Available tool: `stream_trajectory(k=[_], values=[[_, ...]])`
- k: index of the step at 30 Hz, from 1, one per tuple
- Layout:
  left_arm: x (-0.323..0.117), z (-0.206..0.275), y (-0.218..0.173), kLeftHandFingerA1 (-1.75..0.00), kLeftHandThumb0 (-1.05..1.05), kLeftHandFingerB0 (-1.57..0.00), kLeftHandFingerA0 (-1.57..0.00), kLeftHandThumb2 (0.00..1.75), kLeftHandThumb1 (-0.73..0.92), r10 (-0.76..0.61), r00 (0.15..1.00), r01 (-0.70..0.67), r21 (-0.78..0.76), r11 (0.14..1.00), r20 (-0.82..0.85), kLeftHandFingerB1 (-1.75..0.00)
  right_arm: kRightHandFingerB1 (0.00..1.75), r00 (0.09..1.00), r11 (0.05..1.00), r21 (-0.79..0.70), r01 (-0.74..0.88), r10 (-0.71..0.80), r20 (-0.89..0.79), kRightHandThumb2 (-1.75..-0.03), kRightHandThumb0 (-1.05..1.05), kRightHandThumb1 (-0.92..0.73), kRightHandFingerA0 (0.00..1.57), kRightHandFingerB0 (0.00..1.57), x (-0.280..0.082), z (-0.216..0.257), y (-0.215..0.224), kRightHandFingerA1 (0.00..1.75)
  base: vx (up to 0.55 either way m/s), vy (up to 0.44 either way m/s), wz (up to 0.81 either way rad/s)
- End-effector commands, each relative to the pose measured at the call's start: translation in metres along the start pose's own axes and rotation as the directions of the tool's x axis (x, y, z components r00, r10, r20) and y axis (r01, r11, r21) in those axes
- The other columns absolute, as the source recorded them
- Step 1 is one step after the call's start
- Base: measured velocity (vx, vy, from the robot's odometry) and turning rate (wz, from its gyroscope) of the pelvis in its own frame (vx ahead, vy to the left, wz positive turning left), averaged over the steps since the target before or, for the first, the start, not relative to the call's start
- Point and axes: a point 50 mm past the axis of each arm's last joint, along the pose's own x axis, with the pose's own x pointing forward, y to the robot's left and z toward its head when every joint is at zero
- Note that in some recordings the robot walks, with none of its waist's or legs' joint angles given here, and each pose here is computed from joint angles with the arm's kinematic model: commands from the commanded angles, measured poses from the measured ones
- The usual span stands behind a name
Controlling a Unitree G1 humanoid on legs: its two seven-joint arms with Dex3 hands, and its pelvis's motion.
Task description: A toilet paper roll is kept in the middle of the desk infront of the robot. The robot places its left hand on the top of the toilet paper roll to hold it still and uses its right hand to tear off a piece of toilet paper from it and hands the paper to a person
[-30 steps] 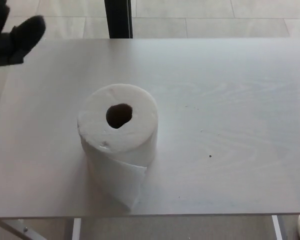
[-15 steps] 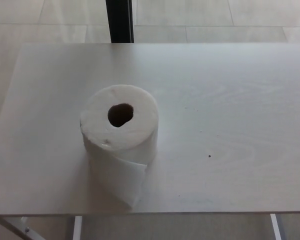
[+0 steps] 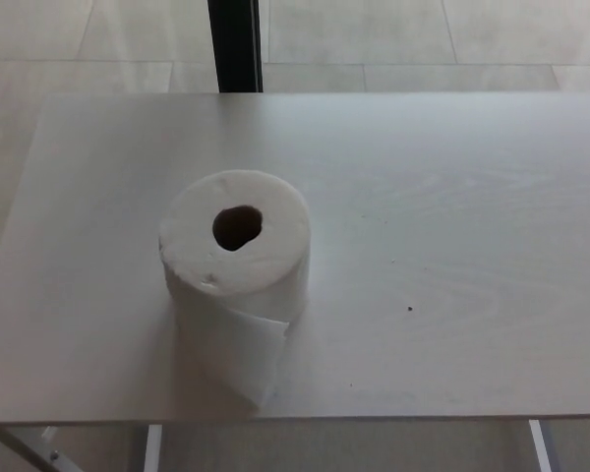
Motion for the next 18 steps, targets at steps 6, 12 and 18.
stream_trajectory(k=[6,12,18], values=[[-0.025,-0.064,-0.041,-0.74,-0.83,0.00,0.00,0.69,0.84,-0.198,0.940,0.003,-0.574,0.819,-0.277,-0.53,0.71,0.776,0.754,0.212,0.621,-0.554,-0.302,-0.65,-0.58,-0.85,0.34,0.44,-0.042,-0.078,0.054,0.98,0.00,0.000,0.00],[-0.052,-0.102,-0.074,-0.71,-0.72,-0.24,-0.17,0.66,0.89,-0.475,0.809,0.279,-0.485,0.829,-0.347,-0.53,0.62,0.962,0.970,0.227,0.090,-0.026,-0.271,-0.66,-0.75,-0.87,1.09,0.77,-0.054,-0.079,0.123,0.99,0.00,0.000,0.00],[-0.072,-0.115,-0.097,-0.70,-0.82,-0.38,-0.48,0.67,0.88,-0.591,0.706,0.449,-0.399,0.800,-0.390,-0.58,0.69,0.913,0.959,0.193,-0.206,0.260,-0.316,-1.14,-0.70,-0.69,0.84,0.76,-0.048,-0.097,0.110,0.76,0.00,0.000,0.00]])
